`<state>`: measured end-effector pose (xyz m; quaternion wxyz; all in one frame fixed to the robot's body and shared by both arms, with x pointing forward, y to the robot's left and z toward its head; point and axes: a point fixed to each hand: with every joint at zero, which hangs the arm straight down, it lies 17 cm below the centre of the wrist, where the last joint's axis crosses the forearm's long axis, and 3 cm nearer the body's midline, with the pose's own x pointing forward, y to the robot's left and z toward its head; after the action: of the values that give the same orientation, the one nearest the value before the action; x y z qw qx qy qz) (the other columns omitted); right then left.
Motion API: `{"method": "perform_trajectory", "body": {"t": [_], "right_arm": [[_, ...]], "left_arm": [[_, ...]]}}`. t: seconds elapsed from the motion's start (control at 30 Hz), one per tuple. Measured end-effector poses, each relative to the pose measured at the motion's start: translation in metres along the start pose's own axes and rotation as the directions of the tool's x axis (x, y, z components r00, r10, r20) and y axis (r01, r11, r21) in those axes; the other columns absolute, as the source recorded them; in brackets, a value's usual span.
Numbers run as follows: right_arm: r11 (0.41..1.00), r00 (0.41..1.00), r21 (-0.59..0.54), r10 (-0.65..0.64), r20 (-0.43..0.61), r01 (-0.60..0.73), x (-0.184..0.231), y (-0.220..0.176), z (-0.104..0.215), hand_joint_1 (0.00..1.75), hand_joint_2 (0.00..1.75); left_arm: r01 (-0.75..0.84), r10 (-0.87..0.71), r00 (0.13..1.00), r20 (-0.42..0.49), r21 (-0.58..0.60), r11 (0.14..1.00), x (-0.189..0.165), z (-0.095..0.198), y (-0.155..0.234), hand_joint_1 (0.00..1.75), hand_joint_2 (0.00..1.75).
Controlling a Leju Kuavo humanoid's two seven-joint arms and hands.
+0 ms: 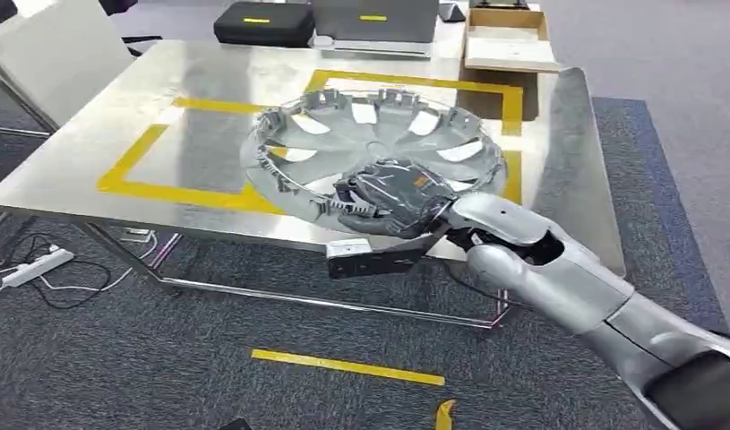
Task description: Take the parts from the cabinet and place them on the table.
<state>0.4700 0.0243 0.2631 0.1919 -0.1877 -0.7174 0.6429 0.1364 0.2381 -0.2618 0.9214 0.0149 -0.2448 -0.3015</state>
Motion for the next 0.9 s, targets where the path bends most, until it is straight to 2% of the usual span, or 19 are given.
{"method": "perform_trajectory", "body": {"t": [0.2,0.53,0.9], "right_arm": [[0.999,1.000,0.041,-0.025,0.007,0.025,0.011,0.024,-0.005,1.75,1.75],[0.998,1.000,0.058,-0.029,0.000,0.029,0.010,0.032,-0.008,1.75,1.75],[0.993,0.999,0.109,-0.046,-0.014,0.047,0.012,0.065,-0.007,1.75,1.75]], "left_arm": [[0.000,0.000,1.000,0.001,-0.001,1.000,0.001,0.000,0.000,0.00,1.75],[0.005,-0.005,1.000,0.007,-0.003,1.000,0.004,-0.001,0.000,0.00,1.75],[-0.015,0.015,1.000,0.023,-0.031,0.999,0.012,-0.001,-0.007,0.00,1.75]]}}
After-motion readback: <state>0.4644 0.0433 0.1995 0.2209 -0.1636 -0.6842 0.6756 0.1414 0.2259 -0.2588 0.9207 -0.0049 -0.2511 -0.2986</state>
